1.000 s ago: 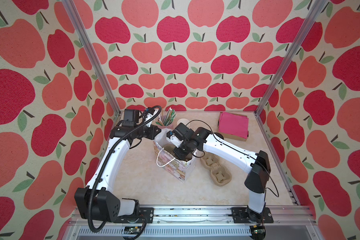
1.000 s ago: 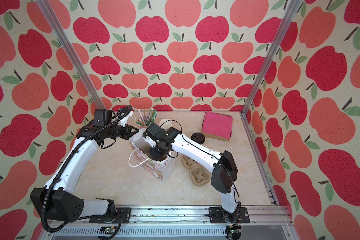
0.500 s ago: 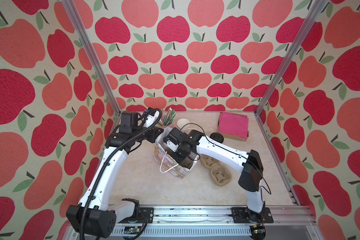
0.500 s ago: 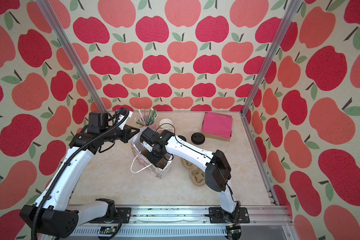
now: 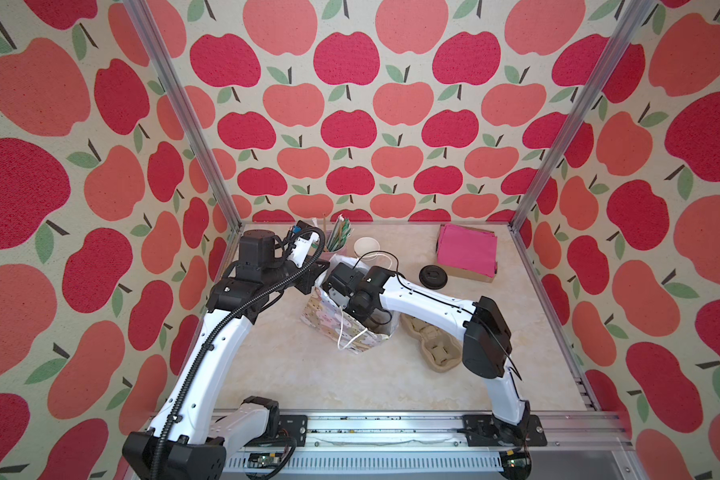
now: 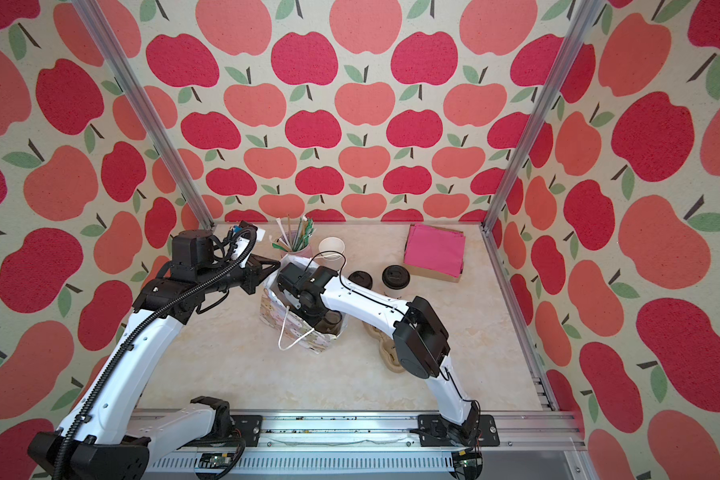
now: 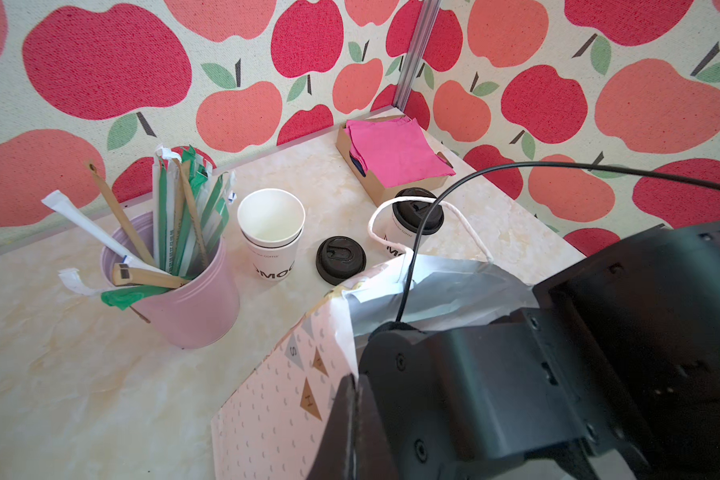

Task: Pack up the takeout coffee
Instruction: 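Push the carrier down to the bag bottom with the right gripper, then open the right gripper and lift it out of the bag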

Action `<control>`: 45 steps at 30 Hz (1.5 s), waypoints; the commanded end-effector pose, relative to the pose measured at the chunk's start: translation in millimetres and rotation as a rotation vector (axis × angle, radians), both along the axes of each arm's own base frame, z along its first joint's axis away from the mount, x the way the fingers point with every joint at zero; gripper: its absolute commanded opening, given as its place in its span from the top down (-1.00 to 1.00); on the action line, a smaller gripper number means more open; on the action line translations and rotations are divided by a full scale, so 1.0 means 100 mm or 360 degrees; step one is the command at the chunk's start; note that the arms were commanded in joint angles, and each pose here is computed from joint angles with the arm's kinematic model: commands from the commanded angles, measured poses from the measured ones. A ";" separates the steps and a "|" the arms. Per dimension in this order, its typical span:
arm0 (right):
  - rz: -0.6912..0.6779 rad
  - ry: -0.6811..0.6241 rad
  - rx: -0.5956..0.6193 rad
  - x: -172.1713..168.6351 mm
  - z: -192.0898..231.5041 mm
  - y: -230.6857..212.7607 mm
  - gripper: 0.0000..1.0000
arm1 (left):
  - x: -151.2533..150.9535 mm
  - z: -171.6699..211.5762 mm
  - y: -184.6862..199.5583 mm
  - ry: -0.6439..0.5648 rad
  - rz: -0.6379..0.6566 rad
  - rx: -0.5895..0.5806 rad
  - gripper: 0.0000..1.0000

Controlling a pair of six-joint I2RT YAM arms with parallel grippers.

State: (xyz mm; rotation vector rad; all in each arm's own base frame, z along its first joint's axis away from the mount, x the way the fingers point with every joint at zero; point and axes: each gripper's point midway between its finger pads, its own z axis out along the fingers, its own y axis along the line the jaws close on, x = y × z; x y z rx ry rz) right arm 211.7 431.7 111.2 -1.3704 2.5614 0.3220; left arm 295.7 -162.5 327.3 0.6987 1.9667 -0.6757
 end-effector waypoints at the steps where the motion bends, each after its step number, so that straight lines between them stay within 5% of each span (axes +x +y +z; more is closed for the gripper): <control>1: 0.0023 0.0028 -0.0018 -0.02 -0.12 0.10 0.71 | -0.01 0.10 -0.04 -0.0108 -0.0048 -0.0004 0.99; 12: 0.0069 -0.0040 -0.0048 0.02 0.02 0.05 0.48 | 0.02 0.02 0.03 -0.0107 0.0017 0.0070 1.00; 33: 0.0150 -0.0506 0.0549 0.06 1.44 -0.02 -0.52 | -0.13 -0.06 0.09 -0.0117 0.0052 0.0146 1.00; 45: 0.0165 -0.0602 0.0841 -0.03 1.78 -0.03 -0.67 | -0.20 -0.16 0.04 -0.0075 0.0040 0.0131 1.00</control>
